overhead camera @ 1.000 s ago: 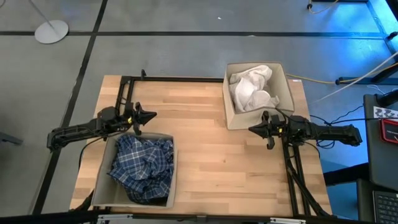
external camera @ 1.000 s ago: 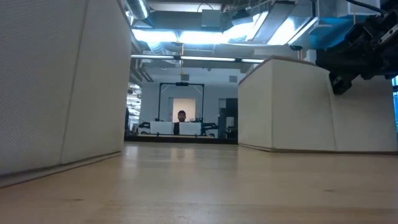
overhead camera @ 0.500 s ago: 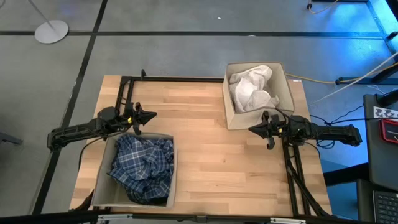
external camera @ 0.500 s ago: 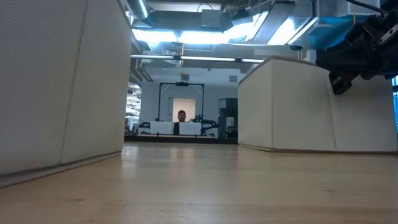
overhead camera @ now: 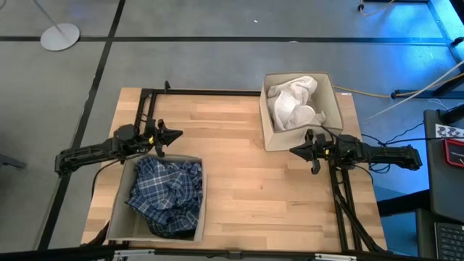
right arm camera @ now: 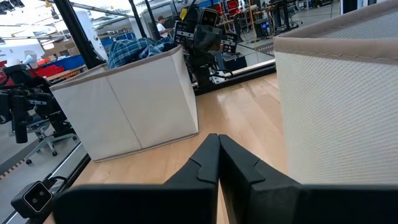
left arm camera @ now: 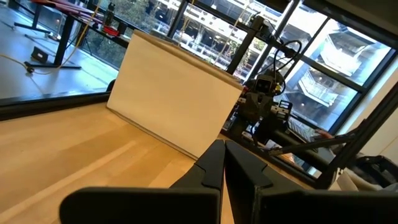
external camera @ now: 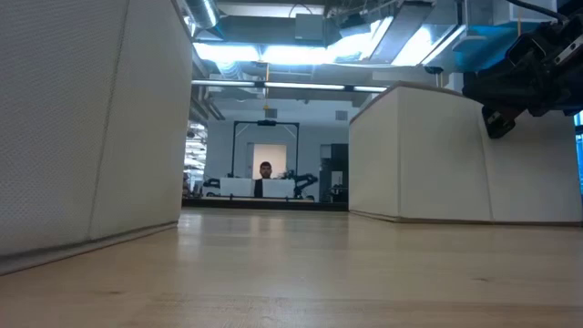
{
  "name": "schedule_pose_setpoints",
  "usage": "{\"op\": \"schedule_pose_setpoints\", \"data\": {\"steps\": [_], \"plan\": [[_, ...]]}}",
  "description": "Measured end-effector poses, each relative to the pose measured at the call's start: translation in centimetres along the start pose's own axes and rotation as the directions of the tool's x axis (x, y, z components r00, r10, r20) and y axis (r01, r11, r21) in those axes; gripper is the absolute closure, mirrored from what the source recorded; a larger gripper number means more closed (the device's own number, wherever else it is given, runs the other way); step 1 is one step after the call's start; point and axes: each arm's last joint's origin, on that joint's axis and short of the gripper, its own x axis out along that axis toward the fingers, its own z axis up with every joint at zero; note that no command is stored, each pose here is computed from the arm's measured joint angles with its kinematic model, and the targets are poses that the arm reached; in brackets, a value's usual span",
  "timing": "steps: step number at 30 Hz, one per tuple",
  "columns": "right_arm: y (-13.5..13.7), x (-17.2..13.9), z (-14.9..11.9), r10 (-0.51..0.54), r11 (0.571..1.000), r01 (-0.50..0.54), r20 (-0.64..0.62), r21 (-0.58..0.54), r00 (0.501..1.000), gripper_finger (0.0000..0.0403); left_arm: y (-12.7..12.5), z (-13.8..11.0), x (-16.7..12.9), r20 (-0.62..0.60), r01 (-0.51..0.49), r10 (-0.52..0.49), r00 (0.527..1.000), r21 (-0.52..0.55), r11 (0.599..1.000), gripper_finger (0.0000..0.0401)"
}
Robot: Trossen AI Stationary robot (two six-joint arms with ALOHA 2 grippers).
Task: Sort clothes
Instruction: Return to Home Position
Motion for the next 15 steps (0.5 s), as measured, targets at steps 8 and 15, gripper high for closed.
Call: {"op": "schedule_pose_setpoints", "data": {"steps": [8, 15], "plan": [[0.0, 0.0, -0.01, 0.0, 1.0, 0.0, 0.0, 0.0, 1.0, 0.0391, -0.01, 0.02, 0.0, 0.001, 0.0, 0.0, 1.0, 0.002, 1.0, 0.0397], [0.0, 0.0, -0.01, 0.0, 1.0, 0.0, 0.0, 0.0, 1.0, 0.0391, -0.01, 0.02, 0.0, 0.001, 0.0, 0.0, 1.0, -0.005, 1.0, 0.0397]]}}
